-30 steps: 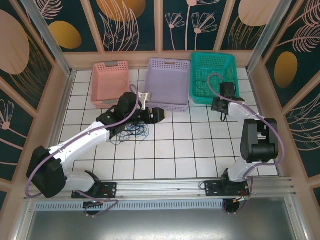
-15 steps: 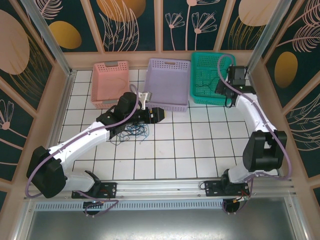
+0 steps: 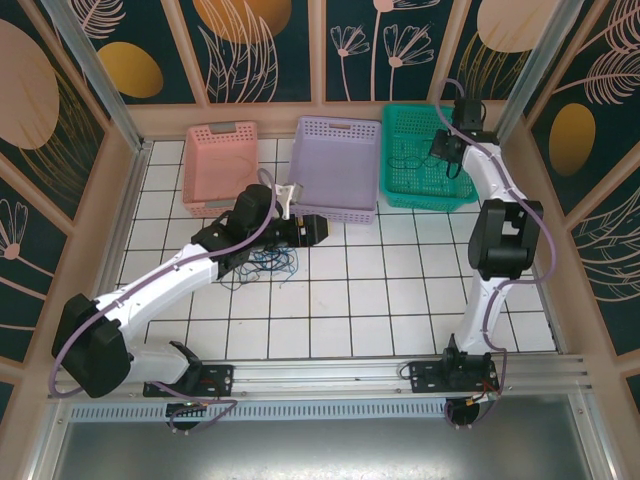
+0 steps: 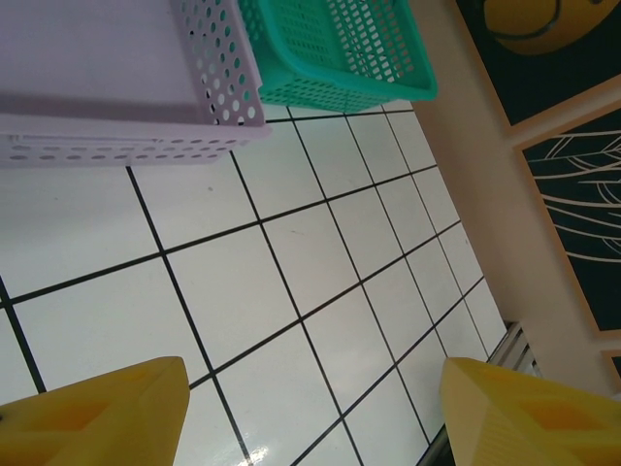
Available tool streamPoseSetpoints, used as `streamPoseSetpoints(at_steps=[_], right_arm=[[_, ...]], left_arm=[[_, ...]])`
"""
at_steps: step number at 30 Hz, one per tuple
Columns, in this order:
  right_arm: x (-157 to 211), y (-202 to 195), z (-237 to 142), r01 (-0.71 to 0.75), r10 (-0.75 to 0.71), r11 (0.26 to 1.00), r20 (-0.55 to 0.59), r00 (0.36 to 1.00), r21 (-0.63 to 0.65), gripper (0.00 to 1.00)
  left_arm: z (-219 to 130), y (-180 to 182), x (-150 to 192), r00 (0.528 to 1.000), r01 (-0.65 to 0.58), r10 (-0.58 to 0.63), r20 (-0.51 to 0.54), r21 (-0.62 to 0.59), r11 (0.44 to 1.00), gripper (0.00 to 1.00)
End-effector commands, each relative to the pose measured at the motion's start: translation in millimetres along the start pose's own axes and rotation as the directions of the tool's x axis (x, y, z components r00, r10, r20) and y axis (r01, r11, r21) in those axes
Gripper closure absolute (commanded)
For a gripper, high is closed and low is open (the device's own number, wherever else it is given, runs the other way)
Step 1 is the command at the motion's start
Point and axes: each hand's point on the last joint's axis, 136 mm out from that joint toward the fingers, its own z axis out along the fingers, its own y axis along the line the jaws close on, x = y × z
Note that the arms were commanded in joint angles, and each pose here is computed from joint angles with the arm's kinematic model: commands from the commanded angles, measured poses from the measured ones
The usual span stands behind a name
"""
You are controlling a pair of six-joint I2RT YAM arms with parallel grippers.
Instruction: Untangle the cables
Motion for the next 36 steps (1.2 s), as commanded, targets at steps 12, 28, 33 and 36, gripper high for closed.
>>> streamPoseSetpoints(at_steps=[12, 28, 33, 36], right_arm=[[73.0, -3.2, -12.6, -0.114, 0.119, 0.993, -0.235, 0.965, 0.034, 0.41], [143.0, -7.7, -19.8, 0.065, -0.013, 0.989, -0.358, 0.934, 0.133, 0.62], [160.4, -22.1, -42.2, 0.089, -0.026, 0.983, -0.363, 0.931, 0.158, 0.62], [175.9, -32.0, -53.3, 0.107, -0.034, 0.979, -0.378, 0.925, 0.175, 0.62]], left_arm=[[-11.7, -0.7, -5.0, 0.999, 0.017, -0.016, 0.035, -0.025, 1.0, 0.28], [-25.9, 9.8, -16.1, 0.996, 0.025, -0.014, 0.087, -0.125, 0.992, 0.24], [-29.5, 21.6, -17.4, 0.994, 0.049, -0.029, 0.105, -0.189, 0.981, 0.24], [-31.9, 34.1, -15.1, 0.992, 0.078, -0.05, 0.115, -0.249, 0.965, 0.25]])
